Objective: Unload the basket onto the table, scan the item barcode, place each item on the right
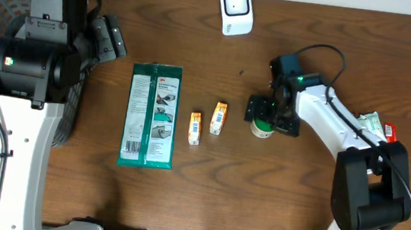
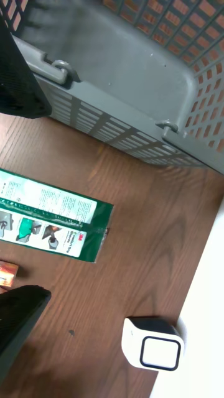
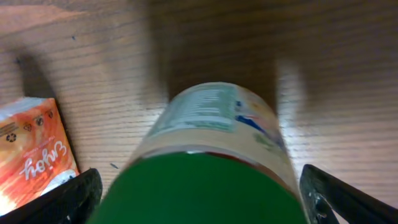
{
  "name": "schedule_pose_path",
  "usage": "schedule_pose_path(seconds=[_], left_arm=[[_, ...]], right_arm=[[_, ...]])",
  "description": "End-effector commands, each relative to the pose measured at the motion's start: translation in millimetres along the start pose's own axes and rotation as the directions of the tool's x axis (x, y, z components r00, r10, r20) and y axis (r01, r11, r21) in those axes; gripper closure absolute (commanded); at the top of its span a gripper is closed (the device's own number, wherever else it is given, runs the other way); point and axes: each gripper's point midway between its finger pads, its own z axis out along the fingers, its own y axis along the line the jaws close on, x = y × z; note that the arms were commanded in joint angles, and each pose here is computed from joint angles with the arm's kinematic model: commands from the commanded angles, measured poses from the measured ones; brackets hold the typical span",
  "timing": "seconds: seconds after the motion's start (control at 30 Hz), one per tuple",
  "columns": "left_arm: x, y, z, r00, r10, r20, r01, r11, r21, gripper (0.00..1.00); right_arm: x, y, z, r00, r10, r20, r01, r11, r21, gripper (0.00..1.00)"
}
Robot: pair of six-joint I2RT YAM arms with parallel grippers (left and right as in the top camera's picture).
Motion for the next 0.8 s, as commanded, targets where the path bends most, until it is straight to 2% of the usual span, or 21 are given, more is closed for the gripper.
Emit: schedule_pose_path(seconds=[0.0,0.03,0.13,0.4,0.53,0.77], left_arm=[[0.0,2.1,1.2,1.000,0.007,-0.003,-0.008,1.000,-0.009,0.14],[0.0,2.1,1.2,1.000,0.007,-0.003,-0.007,1.000,-0.009,0.14],[0.0,2.1,1.2,1.000,0.007,-0.003,-0.008,1.000,-0.009,0.14],[0.0,2.1,1.2,1.000,0.007,-0.003,-0.007,1.000,-0.009,0.14],[0.0,2.1,1.2,1.000,0.007,-0.003,-0.007,1.000,-0.009,0.14],[0.0,2.1,1.2,1.000,0.007,-0.003,-0.008,1.000,-0.009,0.14]], right_arm=[[1.2,1.8,-3.9,1.000,-0.008,0.027,0.008,1.000,0.015,0.09],[1.3,-0.7,-3.8,0.999,-0.012,0.032,0.011,0.999,0.034,0.12],[1.4,-9.1,-3.9,0.998,-0.043,0.049,0.038,0.994,0.105,0.12],[-1.4,-31.5,-8.2,0.955,-0.295,0.018,0.281,0.926,0.250,0.19],[-0.8,-28.9,-7.6,0.953,-0.303,0.016,0.291,0.927,0.237,0.22],[-1.2,-28.1,-7.5,0.952,-0.304,0.018,0.292,0.927,0.234,0.21]])
